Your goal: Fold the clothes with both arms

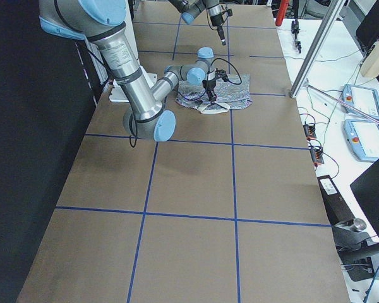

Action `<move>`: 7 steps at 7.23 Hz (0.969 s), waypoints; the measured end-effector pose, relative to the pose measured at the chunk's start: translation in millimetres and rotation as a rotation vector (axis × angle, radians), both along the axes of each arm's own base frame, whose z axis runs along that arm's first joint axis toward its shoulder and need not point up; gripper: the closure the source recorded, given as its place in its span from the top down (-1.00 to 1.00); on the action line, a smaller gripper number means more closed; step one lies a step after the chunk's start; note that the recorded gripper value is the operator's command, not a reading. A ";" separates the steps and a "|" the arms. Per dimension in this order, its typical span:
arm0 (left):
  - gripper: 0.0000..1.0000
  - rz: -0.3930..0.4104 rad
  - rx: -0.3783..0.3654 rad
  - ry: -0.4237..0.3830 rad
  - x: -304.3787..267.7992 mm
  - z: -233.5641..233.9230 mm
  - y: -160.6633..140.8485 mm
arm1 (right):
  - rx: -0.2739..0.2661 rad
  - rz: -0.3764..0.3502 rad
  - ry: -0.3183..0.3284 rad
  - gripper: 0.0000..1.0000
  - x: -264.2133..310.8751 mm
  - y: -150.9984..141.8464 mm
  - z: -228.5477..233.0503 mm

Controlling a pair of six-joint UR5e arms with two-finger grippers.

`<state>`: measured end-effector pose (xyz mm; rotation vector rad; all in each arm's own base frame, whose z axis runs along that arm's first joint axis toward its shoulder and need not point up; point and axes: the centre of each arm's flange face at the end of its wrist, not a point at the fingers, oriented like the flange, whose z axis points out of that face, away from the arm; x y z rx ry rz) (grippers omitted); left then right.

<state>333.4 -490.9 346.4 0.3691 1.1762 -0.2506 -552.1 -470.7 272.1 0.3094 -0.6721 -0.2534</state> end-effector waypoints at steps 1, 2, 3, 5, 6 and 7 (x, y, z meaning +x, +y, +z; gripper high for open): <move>-0.04 -0.001 0.000 0.000 -0.3 0.0 -0.2 | 0.000 0.020 -0.001 1.00 6.3 -13.4 -4.2; -0.04 -0.002 0.003 0.003 -3.0 -1.7 1.4 | 0.000 0.042 -0.003 1.00 3.2 -32.4 -18.5; -0.03 -0.001 0.010 0.011 -10.9 -4.5 9.0 | -0.003 0.060 -0.003 1.00 -10.5 -54.2 -41.2; -0.03 0.000 0.019 0.021 -33.4 -5.3 32.1 | -0.013 0.113 -0.017 1.00 -48.9 -92.4 -70.8; -0.03 0.000 0.021 0.023 -38.9 -5.5 37.9 | -0.014 0.138 -0.013 1.00 -64.9 -106.3 -75.8; -0.02 0.000 0.022 0.024 -41.3 -5.6 40.4 | -0.012 0.158 0.002 1.00 -74.1 -115.4 -75.3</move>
